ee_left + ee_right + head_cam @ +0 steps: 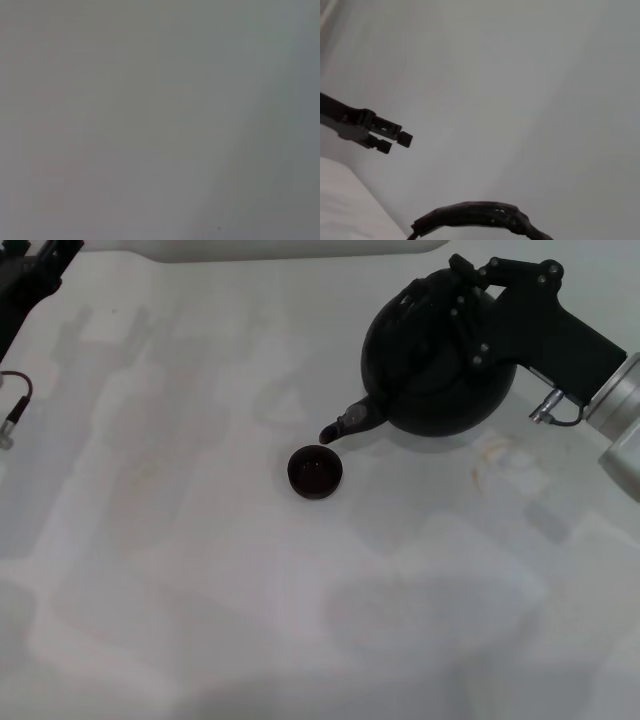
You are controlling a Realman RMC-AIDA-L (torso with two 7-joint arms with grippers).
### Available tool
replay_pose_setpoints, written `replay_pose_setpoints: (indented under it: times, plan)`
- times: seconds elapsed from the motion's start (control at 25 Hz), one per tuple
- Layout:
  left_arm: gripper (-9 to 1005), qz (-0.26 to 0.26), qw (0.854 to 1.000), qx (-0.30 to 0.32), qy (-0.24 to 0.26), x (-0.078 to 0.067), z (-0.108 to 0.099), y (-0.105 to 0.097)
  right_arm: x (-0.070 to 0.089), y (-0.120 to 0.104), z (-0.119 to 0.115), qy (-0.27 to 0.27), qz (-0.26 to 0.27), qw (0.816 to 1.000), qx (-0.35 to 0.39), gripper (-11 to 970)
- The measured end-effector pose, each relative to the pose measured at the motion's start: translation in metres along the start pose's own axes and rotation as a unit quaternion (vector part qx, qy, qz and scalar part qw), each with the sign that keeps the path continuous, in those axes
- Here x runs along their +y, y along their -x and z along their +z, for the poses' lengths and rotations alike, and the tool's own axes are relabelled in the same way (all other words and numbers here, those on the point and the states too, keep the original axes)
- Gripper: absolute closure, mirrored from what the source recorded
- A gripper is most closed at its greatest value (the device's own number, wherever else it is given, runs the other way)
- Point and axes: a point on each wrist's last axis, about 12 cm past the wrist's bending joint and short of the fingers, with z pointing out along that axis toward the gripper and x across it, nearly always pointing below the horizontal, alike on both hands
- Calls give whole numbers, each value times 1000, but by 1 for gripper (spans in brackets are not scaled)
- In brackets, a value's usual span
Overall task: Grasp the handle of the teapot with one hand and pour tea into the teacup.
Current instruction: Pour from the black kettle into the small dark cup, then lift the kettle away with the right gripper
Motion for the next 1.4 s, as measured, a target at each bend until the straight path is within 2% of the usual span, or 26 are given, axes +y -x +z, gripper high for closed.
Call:
replay_pose_setpoints:
  times: [0.44,1.4]
  plan:
    - [108,0,1000,-2,-2,-1,0,0,1,1,1,4,-55,998,0,836]
    - [108,0,1000,1,-1,0,-1,-1,1,-2,0,4,-85,996,6,843]
